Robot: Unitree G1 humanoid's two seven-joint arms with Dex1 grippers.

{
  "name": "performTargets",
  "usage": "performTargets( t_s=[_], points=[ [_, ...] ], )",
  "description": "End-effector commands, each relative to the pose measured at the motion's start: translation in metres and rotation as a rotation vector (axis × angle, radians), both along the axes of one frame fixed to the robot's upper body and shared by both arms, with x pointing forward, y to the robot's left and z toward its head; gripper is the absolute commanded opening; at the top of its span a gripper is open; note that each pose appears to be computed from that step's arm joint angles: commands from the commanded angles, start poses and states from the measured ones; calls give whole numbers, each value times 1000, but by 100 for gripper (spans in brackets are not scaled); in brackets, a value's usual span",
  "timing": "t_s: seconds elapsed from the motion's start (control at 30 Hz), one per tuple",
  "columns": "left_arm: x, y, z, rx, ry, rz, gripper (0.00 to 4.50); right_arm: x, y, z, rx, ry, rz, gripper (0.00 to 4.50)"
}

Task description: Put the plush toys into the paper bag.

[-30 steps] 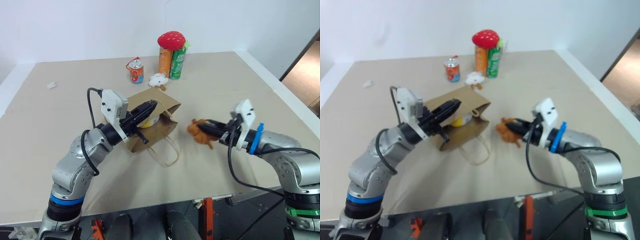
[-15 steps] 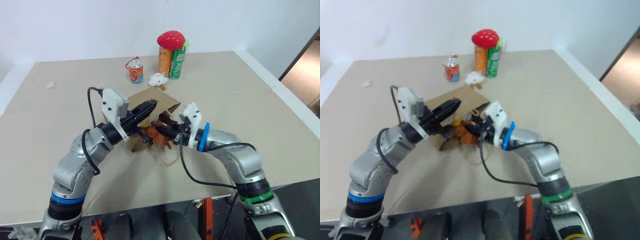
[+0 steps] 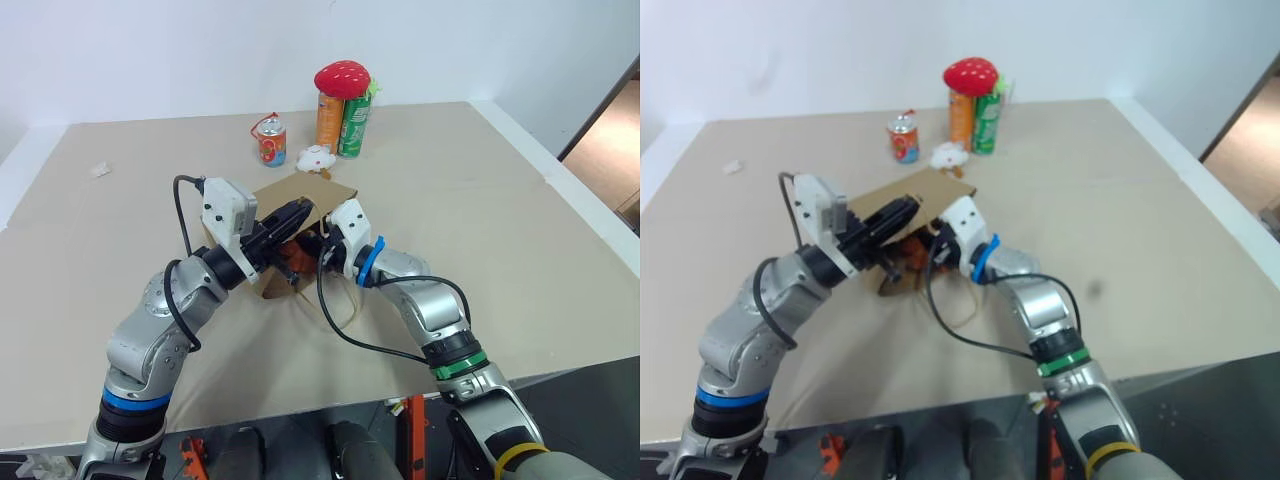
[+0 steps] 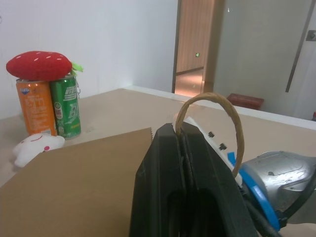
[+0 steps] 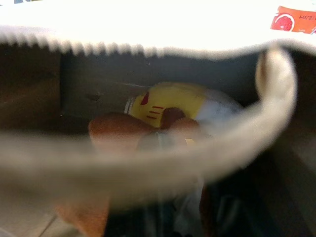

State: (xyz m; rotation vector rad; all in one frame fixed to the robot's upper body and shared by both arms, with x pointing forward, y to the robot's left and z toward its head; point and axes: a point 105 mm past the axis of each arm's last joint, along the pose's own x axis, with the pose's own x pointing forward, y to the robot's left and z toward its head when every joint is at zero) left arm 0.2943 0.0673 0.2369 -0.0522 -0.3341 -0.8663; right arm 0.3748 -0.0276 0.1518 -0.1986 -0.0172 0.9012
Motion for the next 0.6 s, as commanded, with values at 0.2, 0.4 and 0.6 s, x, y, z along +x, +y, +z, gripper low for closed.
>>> performTargets(
  t_s=[0.2, 0.4, 0.6],
  points=[
    [-7, 0, 9, -5, -45, -5, 0, -36, -13, 29, 32, -68, 120, 384],
    [-6, 2, 8, 3, -42, -9, 0, -69, -51, 40, 42, 14, 174, 384],
    [-5, 0, 8, 4, -42, -19, 0, -83, -77, 9, -20, 168, 138, 384]
  ],
)
